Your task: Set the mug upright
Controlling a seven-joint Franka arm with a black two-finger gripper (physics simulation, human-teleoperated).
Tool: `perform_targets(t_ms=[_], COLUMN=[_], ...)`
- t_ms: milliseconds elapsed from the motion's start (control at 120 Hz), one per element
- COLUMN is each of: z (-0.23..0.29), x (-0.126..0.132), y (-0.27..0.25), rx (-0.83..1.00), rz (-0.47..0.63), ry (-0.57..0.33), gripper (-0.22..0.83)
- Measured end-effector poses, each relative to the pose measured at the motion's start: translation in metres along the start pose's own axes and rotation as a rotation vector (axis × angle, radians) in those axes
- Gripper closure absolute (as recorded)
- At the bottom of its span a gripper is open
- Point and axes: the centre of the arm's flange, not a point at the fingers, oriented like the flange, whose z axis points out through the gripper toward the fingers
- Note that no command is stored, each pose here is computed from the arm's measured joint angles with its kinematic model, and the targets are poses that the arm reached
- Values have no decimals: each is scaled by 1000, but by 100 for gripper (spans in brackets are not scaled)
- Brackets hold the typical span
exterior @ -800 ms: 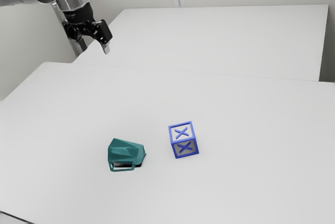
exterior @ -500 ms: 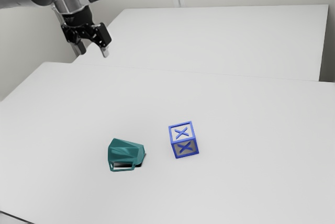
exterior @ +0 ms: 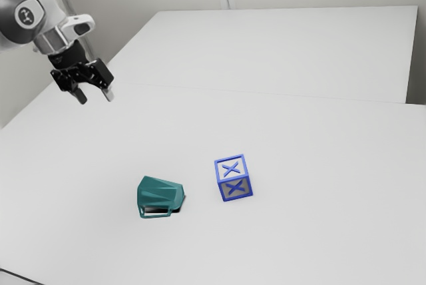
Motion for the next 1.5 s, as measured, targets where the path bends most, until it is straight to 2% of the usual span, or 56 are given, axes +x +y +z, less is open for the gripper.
perform_targets(t_ms=[317,700,1000,1208,1500], z=[80,158,200,233,259], x=[-19,-41,-68,-86,-87], y=[-45,-78,-89,-98,-106], rx=[-272,-551,-621,-671,-704], rz=[-57,-86,-56,-75,-72], ry=[79,247,317,361,404], gripper=[1,1,1,1,1])
